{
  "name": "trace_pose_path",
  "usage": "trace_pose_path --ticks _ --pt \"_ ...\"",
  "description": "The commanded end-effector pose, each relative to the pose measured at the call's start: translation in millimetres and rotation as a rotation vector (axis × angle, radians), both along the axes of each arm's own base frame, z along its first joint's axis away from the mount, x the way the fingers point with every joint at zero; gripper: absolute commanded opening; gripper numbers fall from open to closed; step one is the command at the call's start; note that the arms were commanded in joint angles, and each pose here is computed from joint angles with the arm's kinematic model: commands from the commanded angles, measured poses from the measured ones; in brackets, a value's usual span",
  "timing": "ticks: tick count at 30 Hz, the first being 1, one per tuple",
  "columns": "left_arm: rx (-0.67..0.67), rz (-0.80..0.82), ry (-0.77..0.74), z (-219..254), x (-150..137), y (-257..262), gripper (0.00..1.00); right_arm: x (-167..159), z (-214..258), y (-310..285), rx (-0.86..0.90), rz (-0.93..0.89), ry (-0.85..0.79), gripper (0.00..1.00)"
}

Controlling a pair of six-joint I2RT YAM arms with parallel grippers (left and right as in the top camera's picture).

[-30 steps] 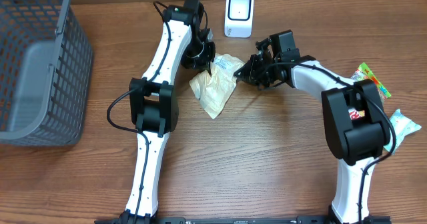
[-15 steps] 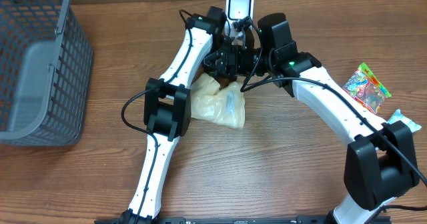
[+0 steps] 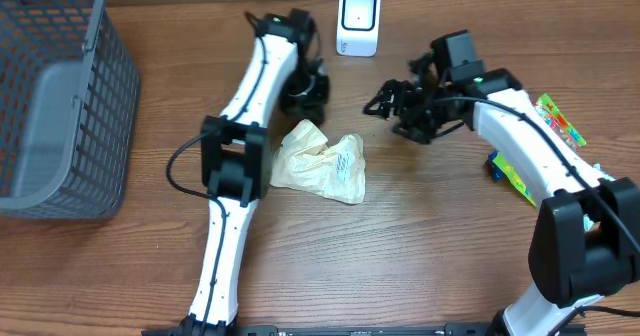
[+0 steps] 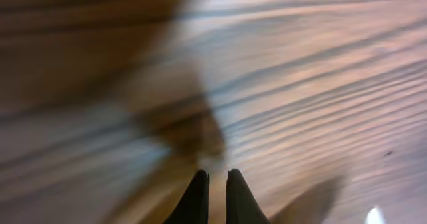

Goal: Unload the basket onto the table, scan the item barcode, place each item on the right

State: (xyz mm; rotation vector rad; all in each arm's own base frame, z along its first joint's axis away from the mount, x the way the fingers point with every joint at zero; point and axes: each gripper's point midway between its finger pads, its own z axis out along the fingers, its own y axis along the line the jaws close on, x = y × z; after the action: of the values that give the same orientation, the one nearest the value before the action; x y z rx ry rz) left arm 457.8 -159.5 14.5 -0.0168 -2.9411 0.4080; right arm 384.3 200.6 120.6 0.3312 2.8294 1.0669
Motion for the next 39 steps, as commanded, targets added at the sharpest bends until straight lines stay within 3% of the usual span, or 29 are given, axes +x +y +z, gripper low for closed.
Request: trace_pose_path --ticks 1,9,14,19,22,26,34,39 --pt "0.058 0.057 -0.099 36 25 50 0.04 -10 -22 1 -0.032 0.087 -0.007 0.91" --pt "-0.022 0.100 -0.259 116 38 69 0.04 -32 -64 22 0.111 0.190 0.060 0.92" --pt "-0.025 0.100 -0.273 123 38 69 0.04 -41 -78 50 0.227 0.242 0.107 0.89" --pt "-0.025 0.098 -0.272 123 37 68 0.04 -48 -93 75 0.239 0.262 0.140 0.81" --pt "-0.024 0.098 -0.272 122 37 68 0.04 -51 -92 88 0.247 0.280 0.127 0.65" --pt "-0.023 0.097 -0.272 122 37 68 0.04 -46 -87 95 0.275 0.287 0.097 0.07" --pt "-0.004 0.099 -0.274 121 38 72 0.06 -32 -48 91 0.282 0.312 -0.054 0.04" --pt "0.021 0.099 -0.278 120 38 76 0.10 -9 -5 58 0.039 0.203 -0.264 0.04"
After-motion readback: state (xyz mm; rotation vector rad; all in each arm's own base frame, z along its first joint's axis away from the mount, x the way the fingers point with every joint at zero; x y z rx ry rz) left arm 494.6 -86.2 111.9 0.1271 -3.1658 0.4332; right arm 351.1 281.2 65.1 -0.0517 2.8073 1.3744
